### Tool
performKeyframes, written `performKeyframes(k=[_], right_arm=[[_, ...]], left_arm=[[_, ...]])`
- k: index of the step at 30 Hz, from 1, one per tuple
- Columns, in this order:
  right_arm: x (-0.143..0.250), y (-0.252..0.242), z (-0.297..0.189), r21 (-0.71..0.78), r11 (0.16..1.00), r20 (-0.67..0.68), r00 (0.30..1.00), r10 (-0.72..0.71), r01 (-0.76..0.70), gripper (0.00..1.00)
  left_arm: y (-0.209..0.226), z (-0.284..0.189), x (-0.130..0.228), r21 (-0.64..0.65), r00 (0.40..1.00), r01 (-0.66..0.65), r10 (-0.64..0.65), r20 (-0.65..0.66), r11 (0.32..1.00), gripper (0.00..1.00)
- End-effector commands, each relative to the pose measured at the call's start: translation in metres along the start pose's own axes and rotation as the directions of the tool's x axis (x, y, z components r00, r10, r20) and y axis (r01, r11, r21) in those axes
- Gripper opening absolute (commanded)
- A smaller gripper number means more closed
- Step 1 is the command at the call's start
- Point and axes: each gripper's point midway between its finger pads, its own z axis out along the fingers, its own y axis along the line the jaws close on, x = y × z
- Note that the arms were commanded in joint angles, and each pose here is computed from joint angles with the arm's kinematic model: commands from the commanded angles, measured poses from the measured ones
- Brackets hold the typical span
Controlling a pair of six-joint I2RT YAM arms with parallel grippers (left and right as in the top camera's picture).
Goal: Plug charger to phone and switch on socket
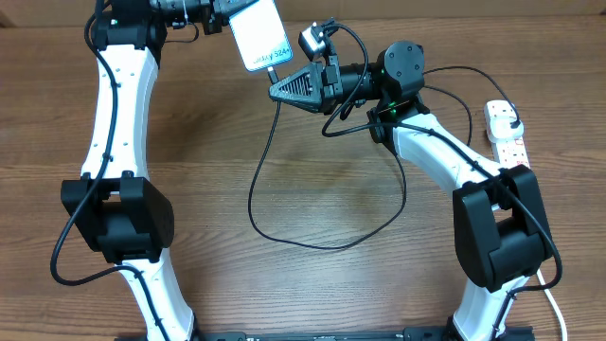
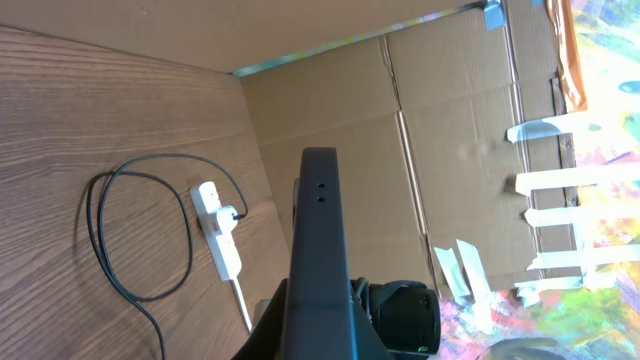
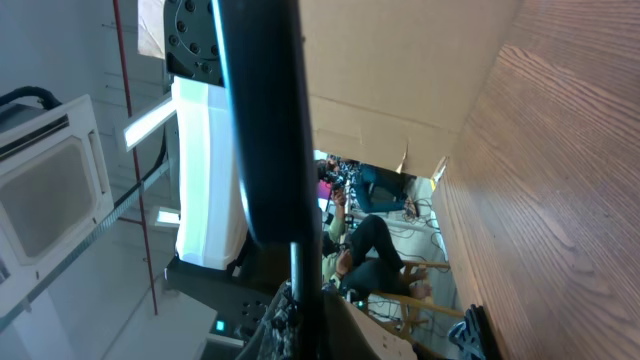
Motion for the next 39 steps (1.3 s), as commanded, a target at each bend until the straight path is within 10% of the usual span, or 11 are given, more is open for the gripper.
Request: performKeyframes(k=[1,39], right_arm=[[-0.017,0.029,-0.008,-0.017,0.997,0.093,0.993,-0.073,0.075,0.04],[-0.034,0.030,-0.016,-0.021,0.997,0.182,0.981,-0.064,0.069,0.04]], left_arm=[[-0.011,0.002,0.007,0.034,0.999,-0.031,0.032,-0.039,0.999,0.04],[-0.009,0.017,0.007,0.004,0.999,-0.027,0.027,-0.019,1.000,0.04]])
